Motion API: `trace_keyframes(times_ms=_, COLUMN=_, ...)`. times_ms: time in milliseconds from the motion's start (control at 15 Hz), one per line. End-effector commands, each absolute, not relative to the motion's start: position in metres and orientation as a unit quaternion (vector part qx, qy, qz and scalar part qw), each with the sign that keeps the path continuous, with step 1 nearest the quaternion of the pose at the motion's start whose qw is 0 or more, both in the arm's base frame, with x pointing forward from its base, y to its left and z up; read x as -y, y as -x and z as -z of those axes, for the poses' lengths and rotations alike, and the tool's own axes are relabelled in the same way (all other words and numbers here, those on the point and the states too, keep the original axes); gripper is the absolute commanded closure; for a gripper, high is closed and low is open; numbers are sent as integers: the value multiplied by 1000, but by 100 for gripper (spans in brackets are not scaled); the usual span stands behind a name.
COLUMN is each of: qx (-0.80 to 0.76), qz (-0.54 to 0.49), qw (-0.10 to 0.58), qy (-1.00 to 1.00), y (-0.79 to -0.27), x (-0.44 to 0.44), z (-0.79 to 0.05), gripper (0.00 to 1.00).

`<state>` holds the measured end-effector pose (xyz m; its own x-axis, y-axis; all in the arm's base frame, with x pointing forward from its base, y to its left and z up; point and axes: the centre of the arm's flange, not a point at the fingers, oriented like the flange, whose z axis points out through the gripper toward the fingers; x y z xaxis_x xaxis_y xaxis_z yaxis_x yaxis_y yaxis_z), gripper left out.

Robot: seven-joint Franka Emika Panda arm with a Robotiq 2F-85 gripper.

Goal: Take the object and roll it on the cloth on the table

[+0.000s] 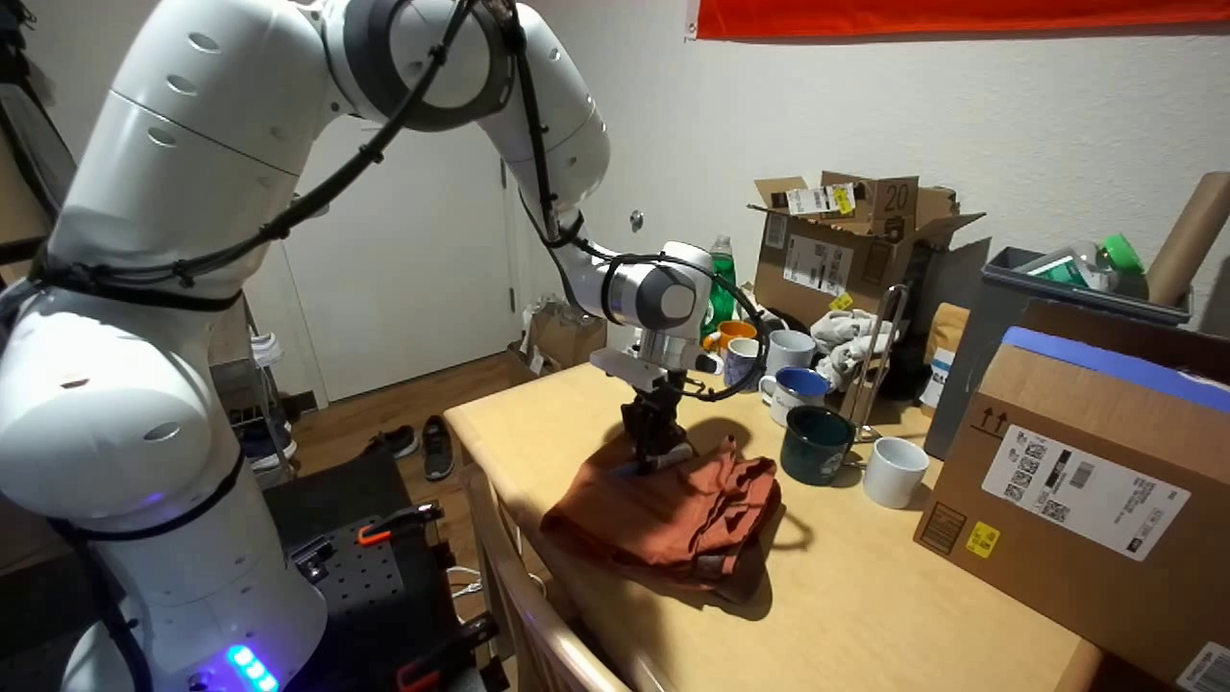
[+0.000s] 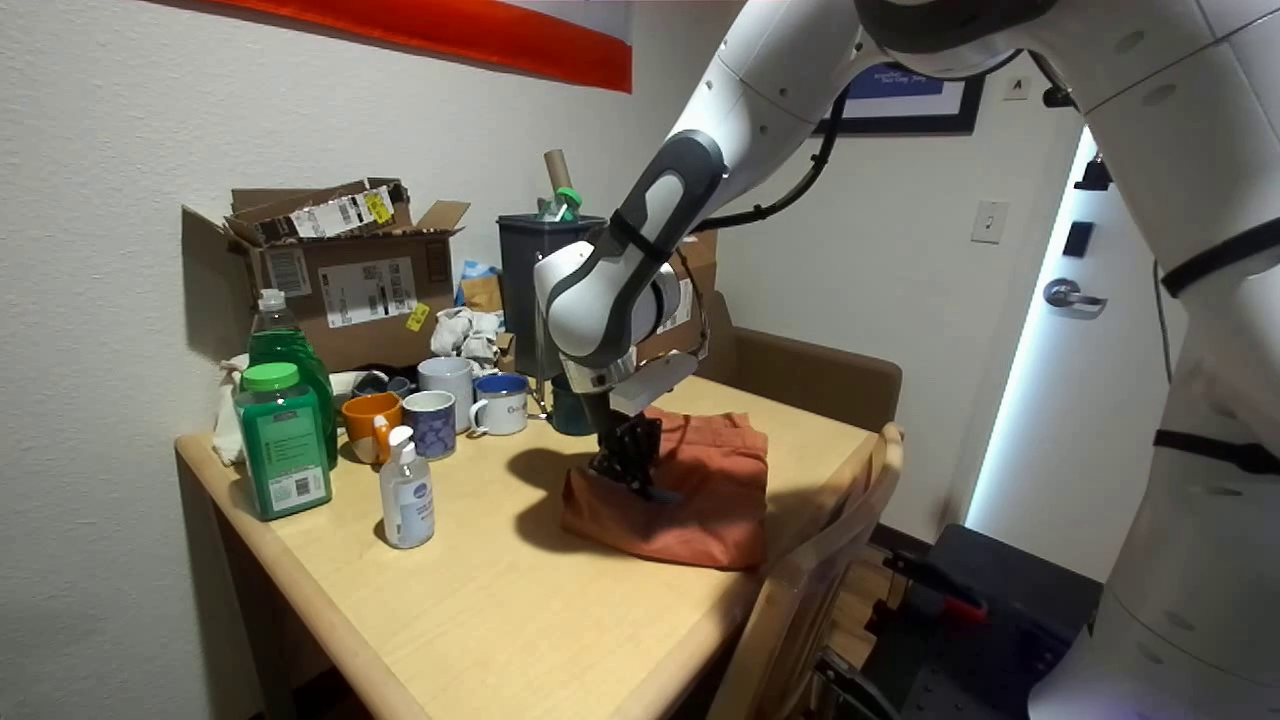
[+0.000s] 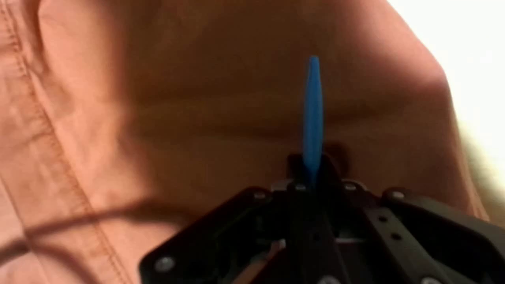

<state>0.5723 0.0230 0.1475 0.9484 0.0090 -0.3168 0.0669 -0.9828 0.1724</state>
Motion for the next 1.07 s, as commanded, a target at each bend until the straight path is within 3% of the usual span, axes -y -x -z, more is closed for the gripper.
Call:
trace_keyframes(times_ms=0, qx=-48, qz=181, qw=95, qy=-978, y=-546, x=-53, z=-138, gripper=97)
trace_keyframes(times_ms=1000, qx=-107, qz=149, qw=108, qy=-977, y=-478, x=-117, z=-184, gripper=97)
